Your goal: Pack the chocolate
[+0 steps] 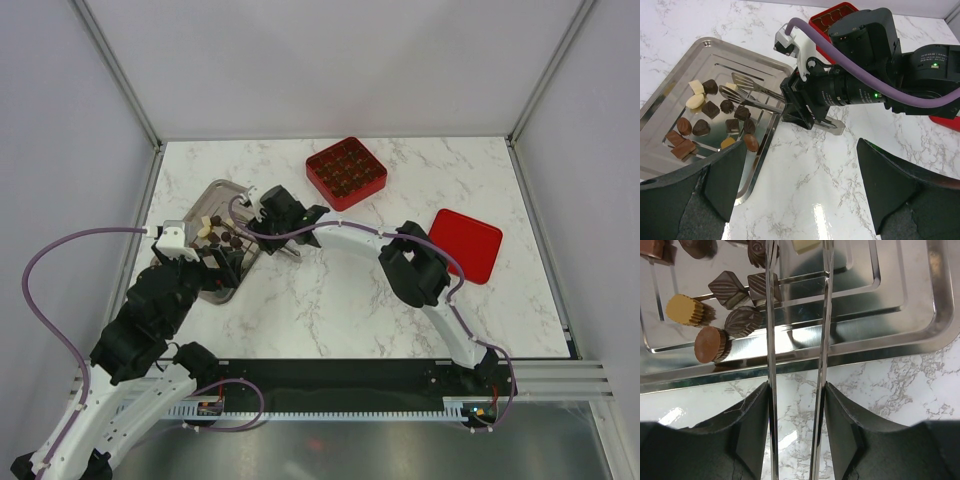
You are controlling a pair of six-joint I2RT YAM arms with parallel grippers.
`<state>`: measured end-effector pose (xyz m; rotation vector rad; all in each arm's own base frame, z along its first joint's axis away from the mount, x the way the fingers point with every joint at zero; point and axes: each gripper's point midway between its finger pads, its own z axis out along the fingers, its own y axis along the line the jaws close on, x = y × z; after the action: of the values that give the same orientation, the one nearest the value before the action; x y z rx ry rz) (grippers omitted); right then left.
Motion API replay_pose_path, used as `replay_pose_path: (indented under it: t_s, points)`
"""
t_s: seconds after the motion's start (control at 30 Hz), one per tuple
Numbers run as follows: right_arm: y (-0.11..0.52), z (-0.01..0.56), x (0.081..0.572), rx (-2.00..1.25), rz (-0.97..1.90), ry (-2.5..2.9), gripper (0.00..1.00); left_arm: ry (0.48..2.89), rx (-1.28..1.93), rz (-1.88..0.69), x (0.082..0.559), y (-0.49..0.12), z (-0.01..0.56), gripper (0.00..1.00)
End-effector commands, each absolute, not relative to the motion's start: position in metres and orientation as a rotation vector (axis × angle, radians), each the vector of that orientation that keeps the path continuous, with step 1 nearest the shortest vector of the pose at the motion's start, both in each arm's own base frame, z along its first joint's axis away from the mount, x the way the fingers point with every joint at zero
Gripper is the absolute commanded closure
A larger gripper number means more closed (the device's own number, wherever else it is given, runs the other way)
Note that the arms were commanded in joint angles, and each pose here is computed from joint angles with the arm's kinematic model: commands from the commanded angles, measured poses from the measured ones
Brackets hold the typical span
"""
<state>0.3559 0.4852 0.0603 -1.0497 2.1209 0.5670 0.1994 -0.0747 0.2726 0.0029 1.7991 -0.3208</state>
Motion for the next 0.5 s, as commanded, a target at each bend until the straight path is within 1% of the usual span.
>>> replay_pose_path:
  t_s: [0.0,0.13,0.3,0.47]
  points:
    - [0.506,0.087,0.366,-1.017,0.614,2.035,0.47,1.754,-0.006,-0.299,0.204,-0.071,0.282,0.0]
    - [0.508,0.086,0.367,-1.011,0.611,2.037,0.5,1.753,-0.009,-0.297,0.204,-0.07,0.283,0.0]
    - [0.503,0.087,0.371,-0.989,0.579,2.041,0.55,1.752,-0.011,-0.292,0.204,-0.069,0.282,0.0]
    - [0.496,0.092,0.374,-0.984,0.533,2.033,0.57,1.757,-0.009,-0.287,0.205,-0.069,0.281,0.0]
